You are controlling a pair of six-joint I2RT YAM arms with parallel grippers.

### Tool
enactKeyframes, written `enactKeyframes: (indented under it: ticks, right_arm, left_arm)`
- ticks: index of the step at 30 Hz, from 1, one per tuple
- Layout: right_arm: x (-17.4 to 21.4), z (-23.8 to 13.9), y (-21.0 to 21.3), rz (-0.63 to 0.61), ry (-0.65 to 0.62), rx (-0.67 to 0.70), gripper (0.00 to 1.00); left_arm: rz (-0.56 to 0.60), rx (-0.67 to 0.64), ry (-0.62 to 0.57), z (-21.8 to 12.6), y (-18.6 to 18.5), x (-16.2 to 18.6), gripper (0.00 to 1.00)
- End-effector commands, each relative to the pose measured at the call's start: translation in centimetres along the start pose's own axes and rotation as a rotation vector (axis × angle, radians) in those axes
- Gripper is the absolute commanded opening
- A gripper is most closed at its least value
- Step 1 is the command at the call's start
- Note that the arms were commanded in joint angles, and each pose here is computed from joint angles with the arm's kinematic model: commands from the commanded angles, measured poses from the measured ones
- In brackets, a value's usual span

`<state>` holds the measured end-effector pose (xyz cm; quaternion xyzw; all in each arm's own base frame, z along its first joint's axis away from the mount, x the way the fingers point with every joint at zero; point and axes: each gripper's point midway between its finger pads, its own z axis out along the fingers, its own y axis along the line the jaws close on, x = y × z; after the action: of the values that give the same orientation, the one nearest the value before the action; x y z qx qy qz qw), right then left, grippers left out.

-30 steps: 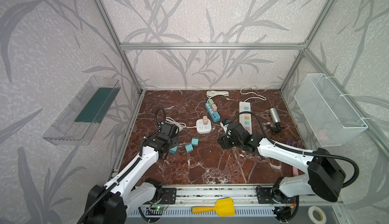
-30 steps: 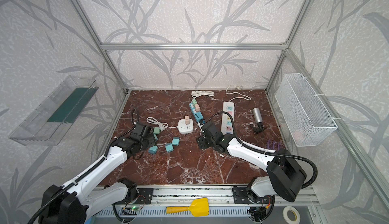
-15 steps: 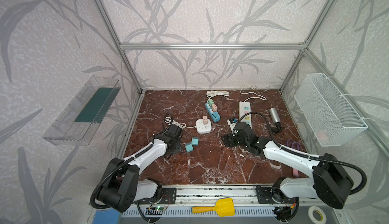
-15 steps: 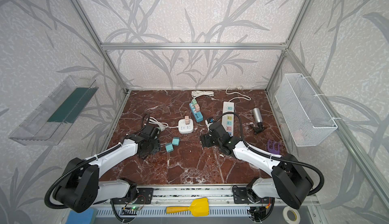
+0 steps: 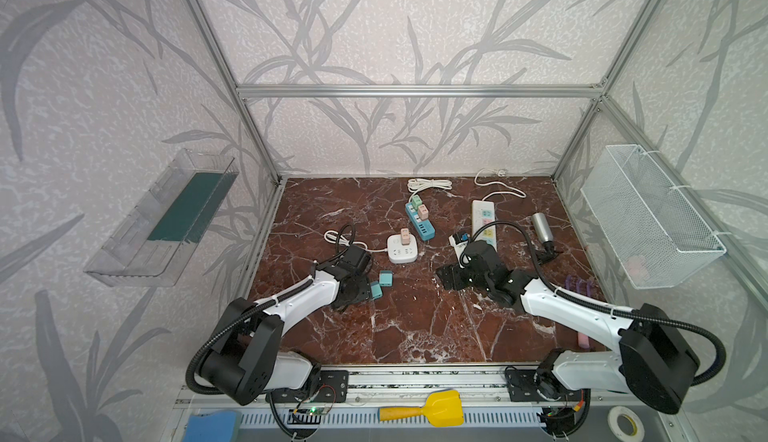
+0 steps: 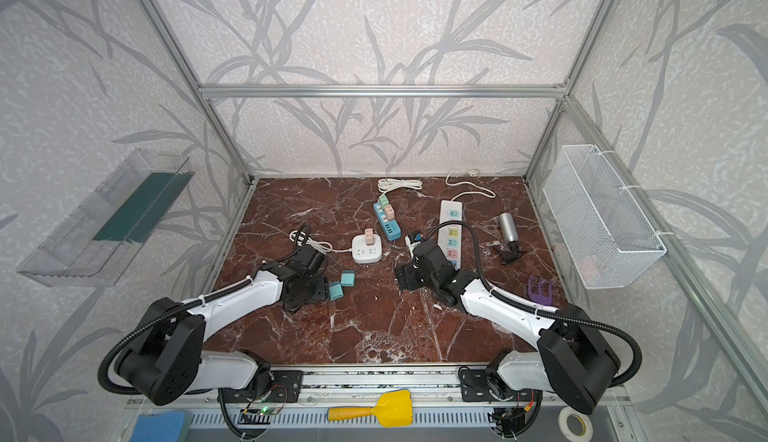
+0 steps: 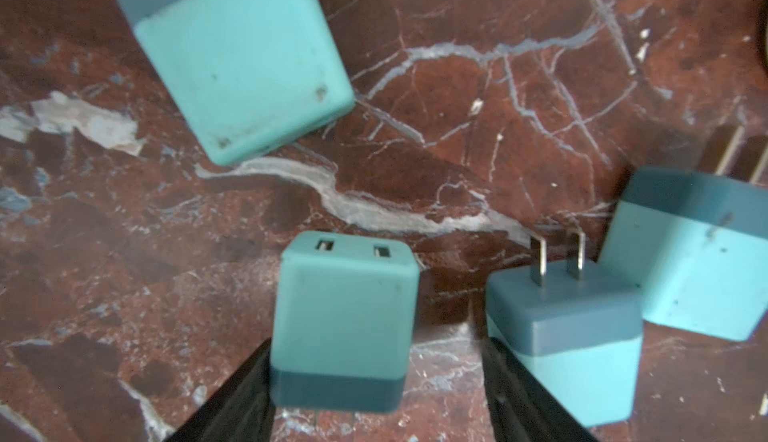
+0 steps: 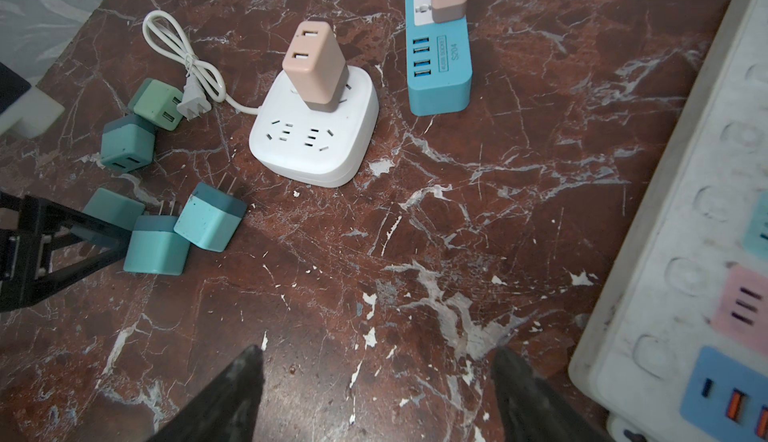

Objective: Insert the plug
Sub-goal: 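Move left gripper over the teal adapters while right gripper draws back, then grasp a teal adapter with the left gripper and lift it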

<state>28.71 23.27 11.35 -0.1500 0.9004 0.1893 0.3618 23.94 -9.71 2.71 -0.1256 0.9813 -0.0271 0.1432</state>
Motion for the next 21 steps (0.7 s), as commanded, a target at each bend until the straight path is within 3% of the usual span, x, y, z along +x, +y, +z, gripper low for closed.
enactKeyframes:
  ticks: [1, 9, 21]
  right_arm:
    - [-0.4, -0.3, 0.0, 0.009, -0.018, -0.006, 0.85]
    - [-0.5, -0.5, 0.0, 0.006, -0.02, -0.004, 0.85]
    - [-0.5, -0.6, -0.2, 0.003, -0.019, 0.005, 0.85]
  left_arm:
    - [-0.017, 0.028, 0.0, -0.9, -0.9, 0.0, 0.76]
    - [0.031, -0.084, -0.023, -1.5, 0.6, -0.7, 0.76]
    - [0.06, -0.176, 0.015, 0.5, 0.9, -1.2, 0.68]
